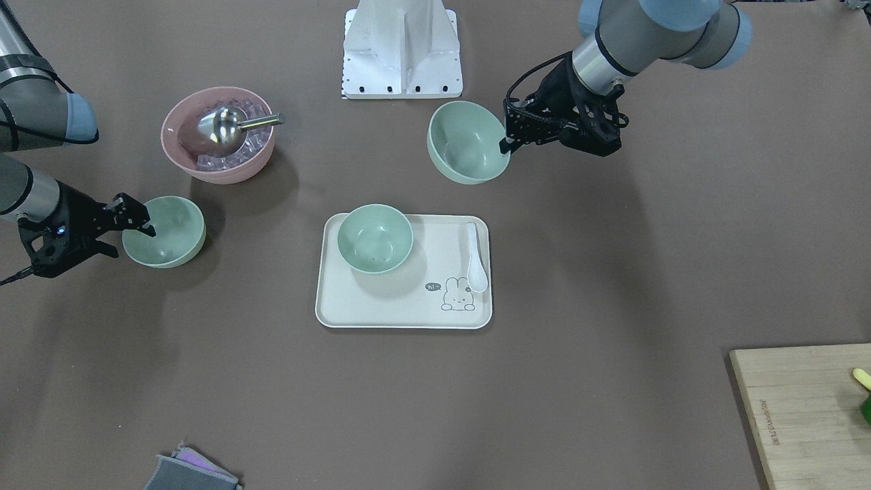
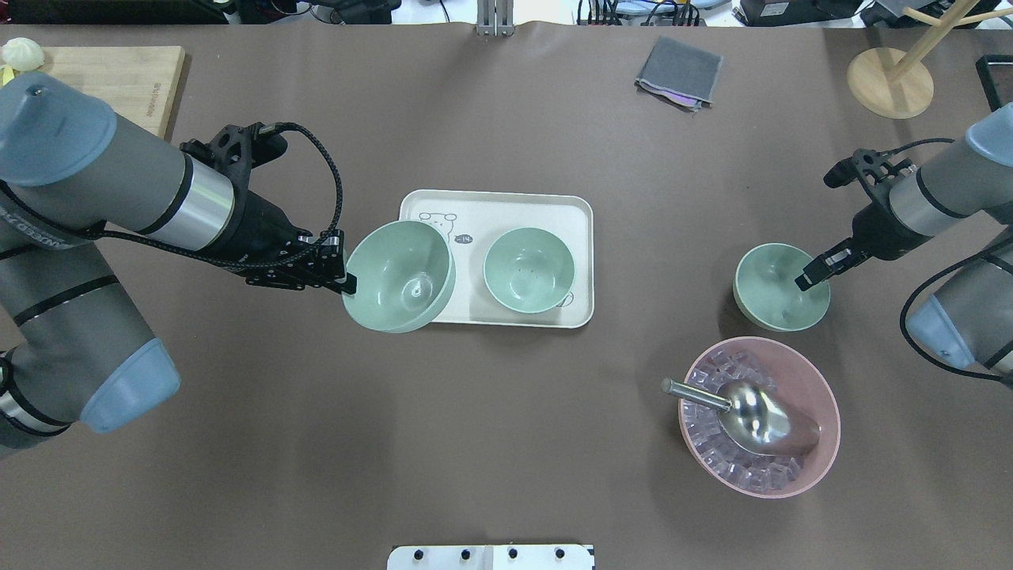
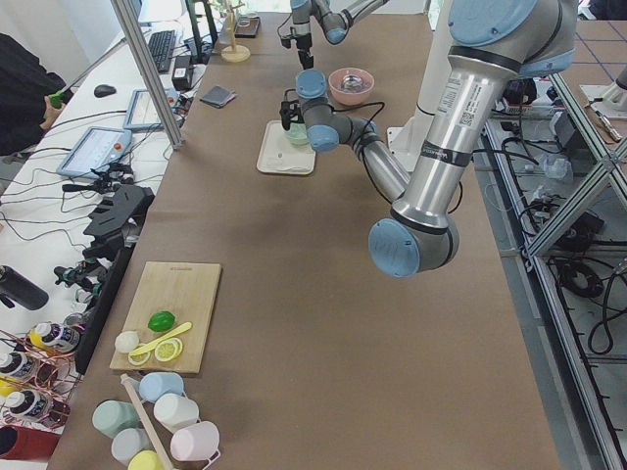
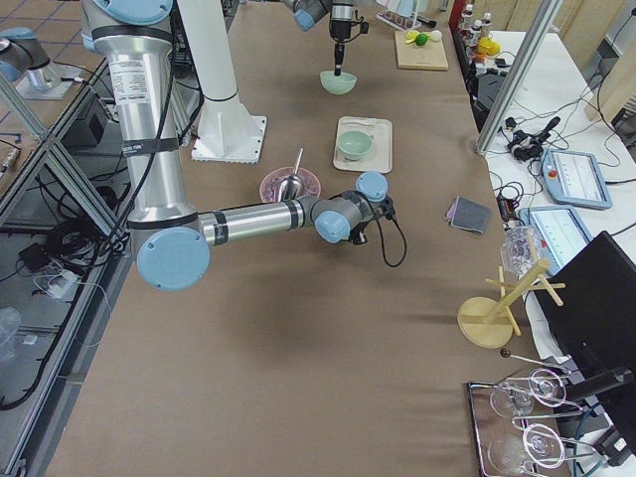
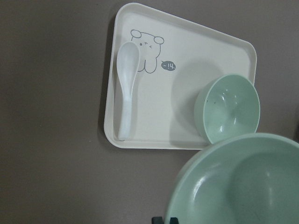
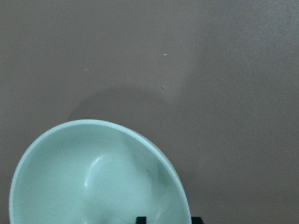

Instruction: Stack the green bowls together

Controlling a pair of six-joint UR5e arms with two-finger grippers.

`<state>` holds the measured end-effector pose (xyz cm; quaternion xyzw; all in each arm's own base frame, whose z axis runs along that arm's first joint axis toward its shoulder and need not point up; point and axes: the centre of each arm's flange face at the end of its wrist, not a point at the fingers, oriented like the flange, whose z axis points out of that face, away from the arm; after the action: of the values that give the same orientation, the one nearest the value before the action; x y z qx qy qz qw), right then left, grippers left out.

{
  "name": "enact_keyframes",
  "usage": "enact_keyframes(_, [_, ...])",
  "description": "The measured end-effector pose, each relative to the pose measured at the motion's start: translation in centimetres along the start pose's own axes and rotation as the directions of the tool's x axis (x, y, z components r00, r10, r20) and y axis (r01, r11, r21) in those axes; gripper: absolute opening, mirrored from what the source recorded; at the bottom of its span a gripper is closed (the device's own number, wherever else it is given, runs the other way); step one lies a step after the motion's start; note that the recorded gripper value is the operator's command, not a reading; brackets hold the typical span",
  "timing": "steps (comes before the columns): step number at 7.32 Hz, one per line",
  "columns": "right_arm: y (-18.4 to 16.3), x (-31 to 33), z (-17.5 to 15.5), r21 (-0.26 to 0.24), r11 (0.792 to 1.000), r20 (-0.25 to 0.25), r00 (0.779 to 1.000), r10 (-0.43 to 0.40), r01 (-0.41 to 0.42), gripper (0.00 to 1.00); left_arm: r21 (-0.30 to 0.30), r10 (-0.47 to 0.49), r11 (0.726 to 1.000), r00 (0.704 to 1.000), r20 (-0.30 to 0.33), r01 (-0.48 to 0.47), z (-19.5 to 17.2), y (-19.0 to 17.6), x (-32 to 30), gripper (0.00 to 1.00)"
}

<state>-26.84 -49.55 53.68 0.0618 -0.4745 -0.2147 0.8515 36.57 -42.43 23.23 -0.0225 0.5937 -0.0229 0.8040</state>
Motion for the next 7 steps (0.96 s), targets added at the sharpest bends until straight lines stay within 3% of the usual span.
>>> enact_keyframes(4, [0.4,0.3,-0.1,0.006,1.000,0.019,1.000,-0.010,0.010,0.00,0.003,-0.036,0.999,0.999,-0.011,0.036,1.9,-2.0,2.7,0.00])
enact_keyframes(7, [-1.5,2.4,-4.5,0.048,0.998,0.088,0.995,0.044,-0.048,0.00,0.001,-0.049,0.999,0.999,-0.005,0.049,2.8,-2.8,3.1,0.00])
